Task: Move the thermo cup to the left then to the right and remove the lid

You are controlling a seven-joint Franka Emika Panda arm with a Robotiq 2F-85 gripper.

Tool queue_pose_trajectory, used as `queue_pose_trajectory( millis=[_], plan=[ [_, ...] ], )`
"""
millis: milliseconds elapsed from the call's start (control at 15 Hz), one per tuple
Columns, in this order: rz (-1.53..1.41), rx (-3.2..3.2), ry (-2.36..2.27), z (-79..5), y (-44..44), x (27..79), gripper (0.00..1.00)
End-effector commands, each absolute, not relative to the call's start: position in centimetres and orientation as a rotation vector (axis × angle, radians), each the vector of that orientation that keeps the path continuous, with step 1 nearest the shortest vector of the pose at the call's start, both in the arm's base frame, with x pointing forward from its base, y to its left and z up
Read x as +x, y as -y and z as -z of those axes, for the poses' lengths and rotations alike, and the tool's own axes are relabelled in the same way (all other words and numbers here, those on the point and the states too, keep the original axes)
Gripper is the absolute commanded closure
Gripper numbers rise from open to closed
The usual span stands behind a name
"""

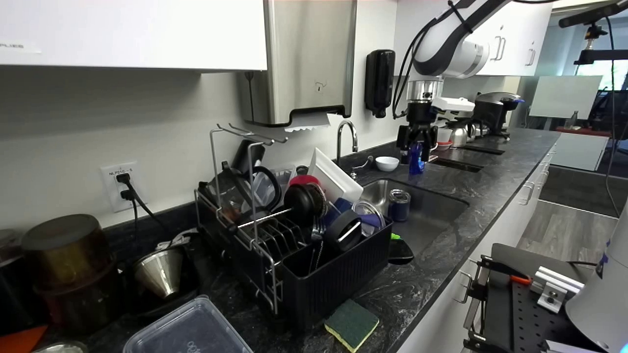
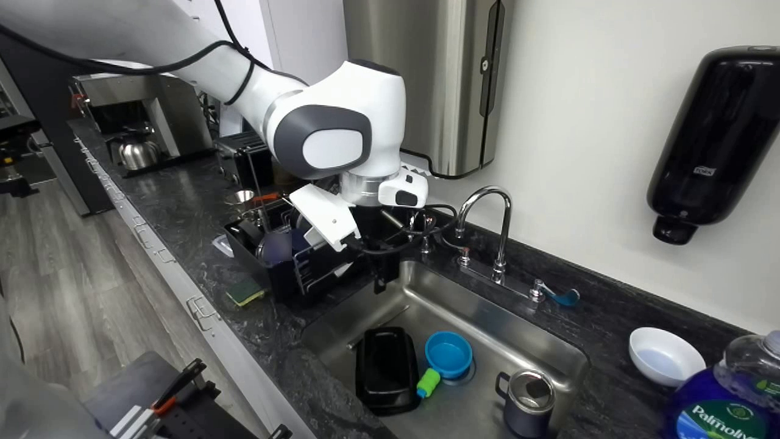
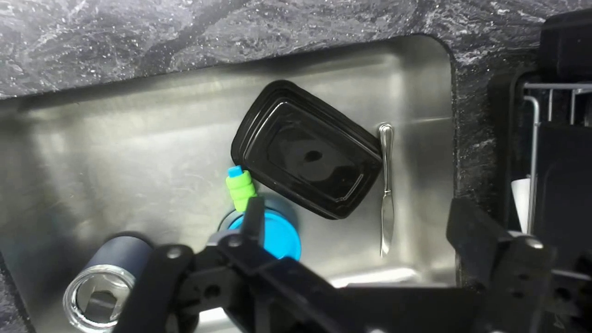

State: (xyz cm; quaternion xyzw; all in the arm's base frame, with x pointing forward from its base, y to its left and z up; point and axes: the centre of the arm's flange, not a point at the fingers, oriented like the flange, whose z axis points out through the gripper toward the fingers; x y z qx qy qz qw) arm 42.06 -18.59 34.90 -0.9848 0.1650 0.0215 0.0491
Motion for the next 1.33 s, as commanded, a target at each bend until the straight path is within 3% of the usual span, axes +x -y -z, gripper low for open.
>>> queue_pose_trajectory(
  millis=[0,1067,1267],
  plan=[
    [-0.067,-3.000,-0.502,-34.9,18.5,42.1,0.00],
    [-0.069,-3.000,-0.502,-34.9,18.5,42.1,0.00],
    [-0.081,-2.936,-0.641,-35.0,18.5,45.0,0.00]
  ],
)
